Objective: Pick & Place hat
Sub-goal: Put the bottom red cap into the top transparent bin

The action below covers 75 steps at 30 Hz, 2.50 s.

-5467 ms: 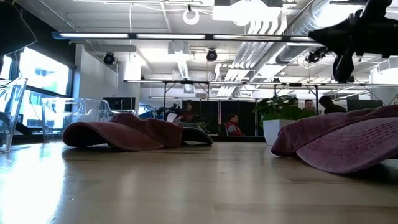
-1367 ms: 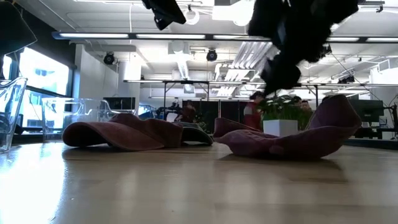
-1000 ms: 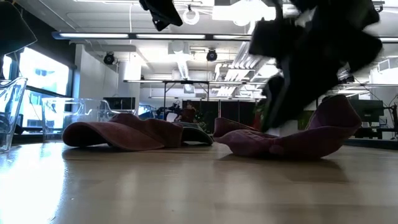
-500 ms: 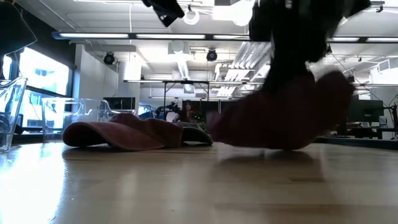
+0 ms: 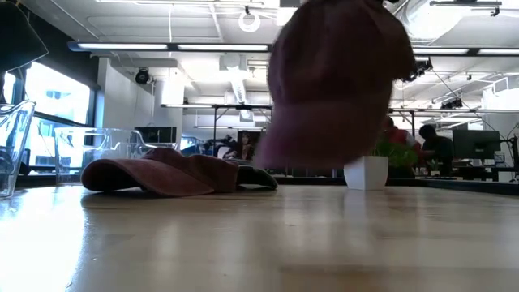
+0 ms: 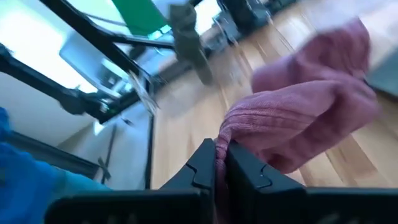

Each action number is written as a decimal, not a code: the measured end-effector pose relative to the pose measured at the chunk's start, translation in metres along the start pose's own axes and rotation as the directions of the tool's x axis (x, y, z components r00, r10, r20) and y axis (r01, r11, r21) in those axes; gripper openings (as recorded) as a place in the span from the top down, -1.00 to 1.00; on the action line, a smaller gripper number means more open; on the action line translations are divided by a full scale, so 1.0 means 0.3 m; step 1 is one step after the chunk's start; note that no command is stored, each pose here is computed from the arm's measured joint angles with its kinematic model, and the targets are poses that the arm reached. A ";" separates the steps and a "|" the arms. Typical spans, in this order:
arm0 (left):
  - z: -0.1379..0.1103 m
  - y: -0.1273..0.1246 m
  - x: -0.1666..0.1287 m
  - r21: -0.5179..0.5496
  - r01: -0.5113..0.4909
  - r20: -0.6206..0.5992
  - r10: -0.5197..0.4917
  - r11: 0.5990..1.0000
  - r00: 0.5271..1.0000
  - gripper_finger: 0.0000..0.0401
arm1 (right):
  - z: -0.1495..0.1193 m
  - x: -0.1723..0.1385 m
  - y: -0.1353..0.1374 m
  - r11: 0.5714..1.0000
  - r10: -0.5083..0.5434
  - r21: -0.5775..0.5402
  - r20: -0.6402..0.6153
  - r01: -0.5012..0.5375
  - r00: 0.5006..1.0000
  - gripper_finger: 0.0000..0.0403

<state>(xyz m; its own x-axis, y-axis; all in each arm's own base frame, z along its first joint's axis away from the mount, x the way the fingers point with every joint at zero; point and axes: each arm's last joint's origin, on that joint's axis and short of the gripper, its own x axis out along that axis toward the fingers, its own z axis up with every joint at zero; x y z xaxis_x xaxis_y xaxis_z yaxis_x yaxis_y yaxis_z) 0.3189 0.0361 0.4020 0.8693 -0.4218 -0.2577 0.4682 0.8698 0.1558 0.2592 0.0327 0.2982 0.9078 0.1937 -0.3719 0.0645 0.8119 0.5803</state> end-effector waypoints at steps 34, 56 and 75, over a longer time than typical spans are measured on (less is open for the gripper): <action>-0.200 0.031 0.238 -0.156 0.139 -0.159 -0.163 0.978 0.974 0.17 | 0.048 -0.002 -0.005 0.992 0.083 -0.103 0.079 -0.075 0.993 0.88; -0.226 0.015 0.234 -0.251 0.195 -0.192 -0.246 0.948 0.950 0.97 | 0.051 -0.151 -0.052 1.000 0.001 0.008 -0.020 -0.001 1.000 0.08; -0.221 0.049 0.192 -0.280 0.051 -0.245 -0.123 0.959 0.962 0.99 | -0.029 0.014 -0.014 0.977 0.057 -0.193 -0.154 -0.087 0.986 0.94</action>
<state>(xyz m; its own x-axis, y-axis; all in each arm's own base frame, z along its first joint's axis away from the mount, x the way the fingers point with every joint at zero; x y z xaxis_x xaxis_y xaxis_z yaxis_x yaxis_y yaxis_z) 0.3652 0.0417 0.3261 0.7394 -0.4498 -0.5010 0.4492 0.8838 -0.1305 0.2591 0.0349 0.2878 0.8354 0.3222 -0.4454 -0.0955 0.8829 0.4597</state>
